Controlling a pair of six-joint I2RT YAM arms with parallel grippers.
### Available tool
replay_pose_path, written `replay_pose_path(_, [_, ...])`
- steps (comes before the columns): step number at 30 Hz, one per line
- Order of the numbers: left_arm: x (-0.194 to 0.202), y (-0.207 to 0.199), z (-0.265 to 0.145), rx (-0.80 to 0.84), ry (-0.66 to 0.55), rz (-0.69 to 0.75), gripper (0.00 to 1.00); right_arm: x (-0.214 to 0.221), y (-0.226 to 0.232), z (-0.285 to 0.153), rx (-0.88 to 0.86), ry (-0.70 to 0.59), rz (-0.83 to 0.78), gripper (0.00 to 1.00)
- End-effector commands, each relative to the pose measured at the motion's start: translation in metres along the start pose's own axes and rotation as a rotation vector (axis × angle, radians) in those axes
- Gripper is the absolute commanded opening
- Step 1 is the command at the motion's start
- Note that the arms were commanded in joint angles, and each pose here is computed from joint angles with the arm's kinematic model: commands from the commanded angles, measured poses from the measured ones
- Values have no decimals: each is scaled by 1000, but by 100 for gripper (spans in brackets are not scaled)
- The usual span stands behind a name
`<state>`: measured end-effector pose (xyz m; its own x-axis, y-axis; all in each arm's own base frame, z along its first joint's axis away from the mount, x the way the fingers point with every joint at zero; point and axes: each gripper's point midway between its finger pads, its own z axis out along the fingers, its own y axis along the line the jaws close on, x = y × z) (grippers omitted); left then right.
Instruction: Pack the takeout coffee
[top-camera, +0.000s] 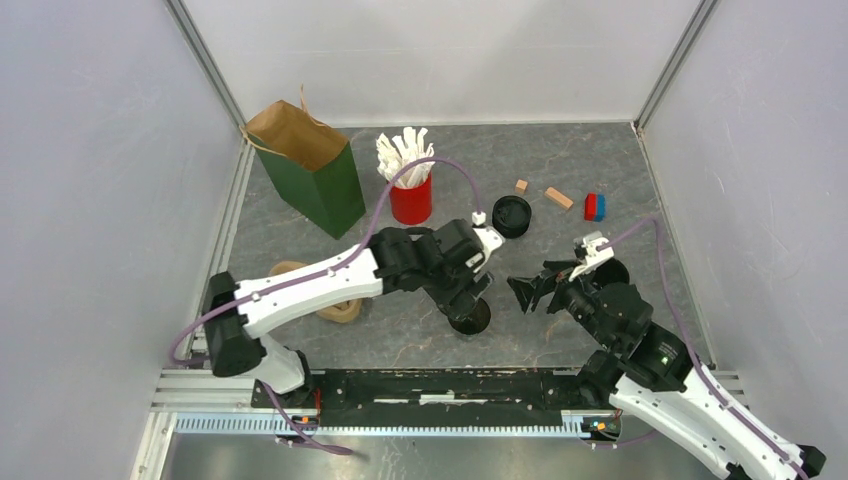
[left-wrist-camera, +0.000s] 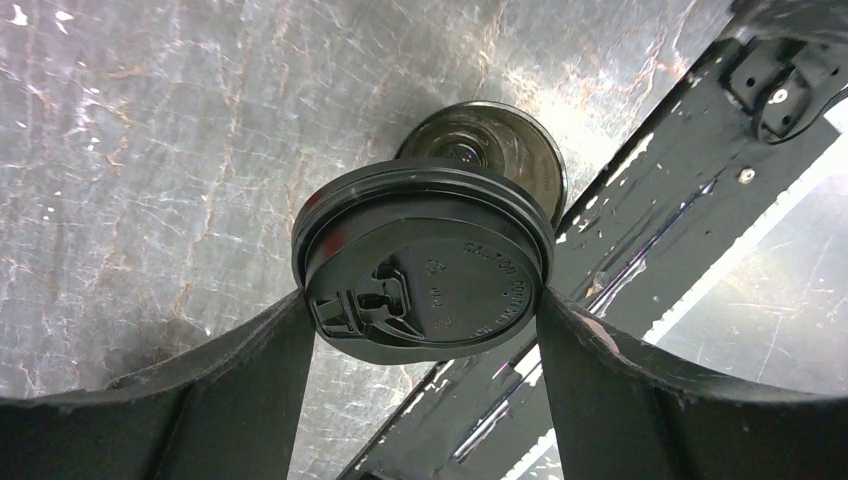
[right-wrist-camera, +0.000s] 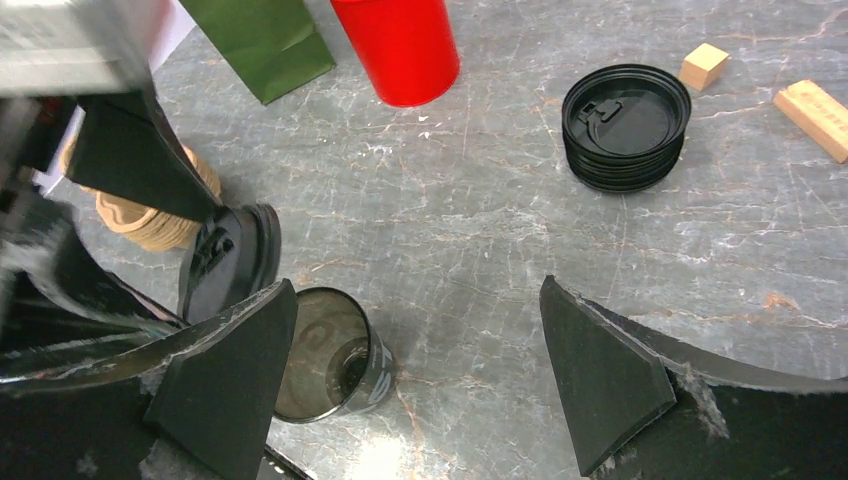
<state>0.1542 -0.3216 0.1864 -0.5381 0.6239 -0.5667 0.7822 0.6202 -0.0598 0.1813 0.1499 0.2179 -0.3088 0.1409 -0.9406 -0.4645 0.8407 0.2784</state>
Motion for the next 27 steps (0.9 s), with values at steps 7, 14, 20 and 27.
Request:
replay_pose_path(7, [5,-16,18,-37,150,-6,80,-23,-9,-23,23,-97,1,98])
replay_pose_path(14, [8,-25,32,-32,224,17,81,-33,-15,-35,38,-140,6,98])
replay_pose_path(20, [9,-30,40,-36,259,33,81,-37,-17,-42,45,-160,7,98])
replay_pose_path(27, [14,-31,47,-43,290,44,83,-38,-15,-43,32,-163,11,98])
